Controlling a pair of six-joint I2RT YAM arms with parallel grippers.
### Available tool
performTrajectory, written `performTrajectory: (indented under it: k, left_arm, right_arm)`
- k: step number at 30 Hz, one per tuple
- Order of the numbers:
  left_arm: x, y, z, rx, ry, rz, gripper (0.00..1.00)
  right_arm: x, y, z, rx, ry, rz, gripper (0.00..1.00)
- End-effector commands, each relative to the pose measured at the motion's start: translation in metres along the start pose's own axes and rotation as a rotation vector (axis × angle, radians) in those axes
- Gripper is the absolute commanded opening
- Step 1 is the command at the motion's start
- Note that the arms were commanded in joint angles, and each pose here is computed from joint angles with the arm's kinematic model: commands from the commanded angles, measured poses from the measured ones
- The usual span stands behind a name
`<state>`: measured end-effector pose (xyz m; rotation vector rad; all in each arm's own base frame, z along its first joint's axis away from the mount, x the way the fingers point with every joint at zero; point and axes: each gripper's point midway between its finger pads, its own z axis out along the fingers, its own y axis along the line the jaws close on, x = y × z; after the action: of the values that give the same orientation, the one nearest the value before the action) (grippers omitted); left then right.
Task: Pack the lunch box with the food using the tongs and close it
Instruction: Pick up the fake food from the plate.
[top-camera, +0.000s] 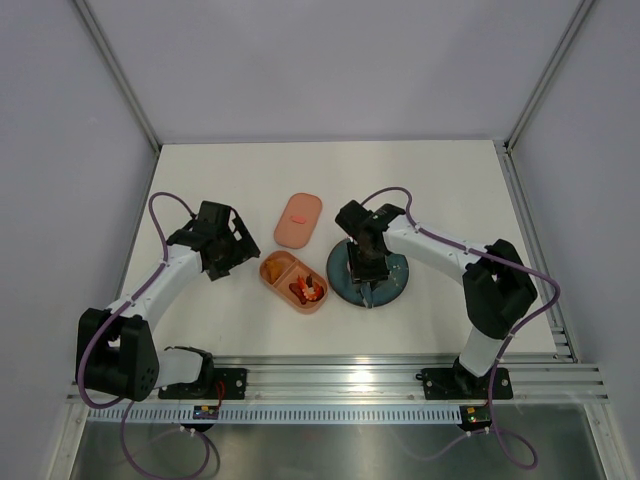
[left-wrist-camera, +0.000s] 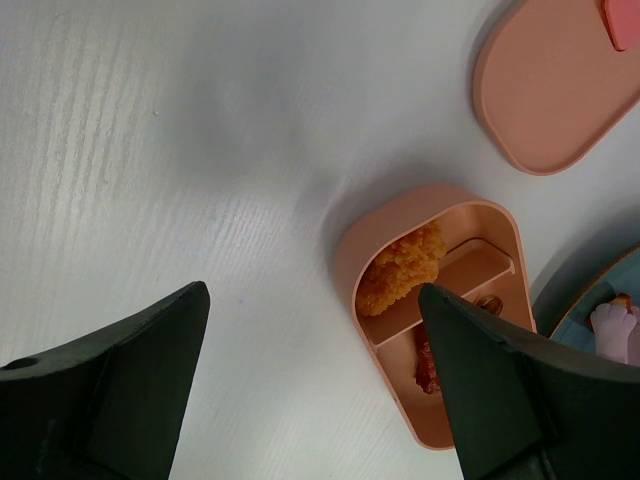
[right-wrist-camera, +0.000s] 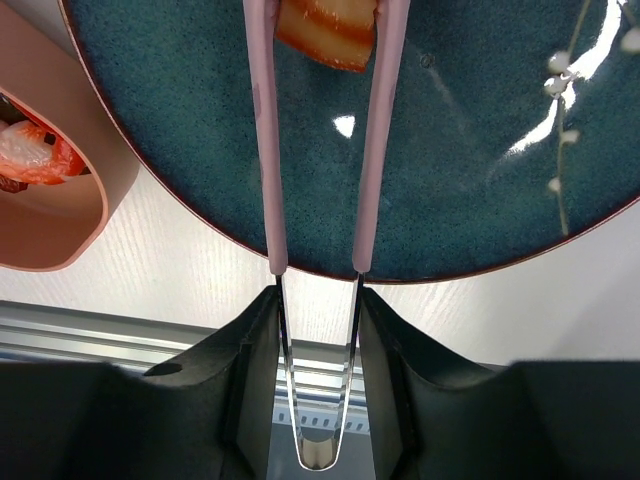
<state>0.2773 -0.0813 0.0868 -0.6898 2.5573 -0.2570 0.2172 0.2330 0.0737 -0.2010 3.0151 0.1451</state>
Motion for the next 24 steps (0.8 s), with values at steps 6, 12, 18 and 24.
performTrajectory:
  k: [6, 12, 18, 24]
  left_arm:
    - [-0.005, -0.010, -0.001, 0.043, -0.022, -0.002, 0.90]
    - [-0.007, -0.011, -0.001, 0.046, -0.023, -0.002, 0.90]
    - [-0.006, -0.011, -0.001, 0.044, -0.023, -0.002, 0.90]
    - [-0.007, -0.009, -0.001, 0.039, -0.027, -0.002, 0.90]
  right_arm:
    - [-0.009, 0.011, -0.019, -0.037, -0.045, -0.020, 0.28]
    - [-0.015, 0.007, -0.032, -0.017, -0.091, -0.021, 0.14]
    - [-0.022, 0.009, -0.049, -0.017, -0.120, -0.026, 0.11]
    - [-0.024, 0.034, -0.070, -0.058, -0.159, -0.078, 0.10]
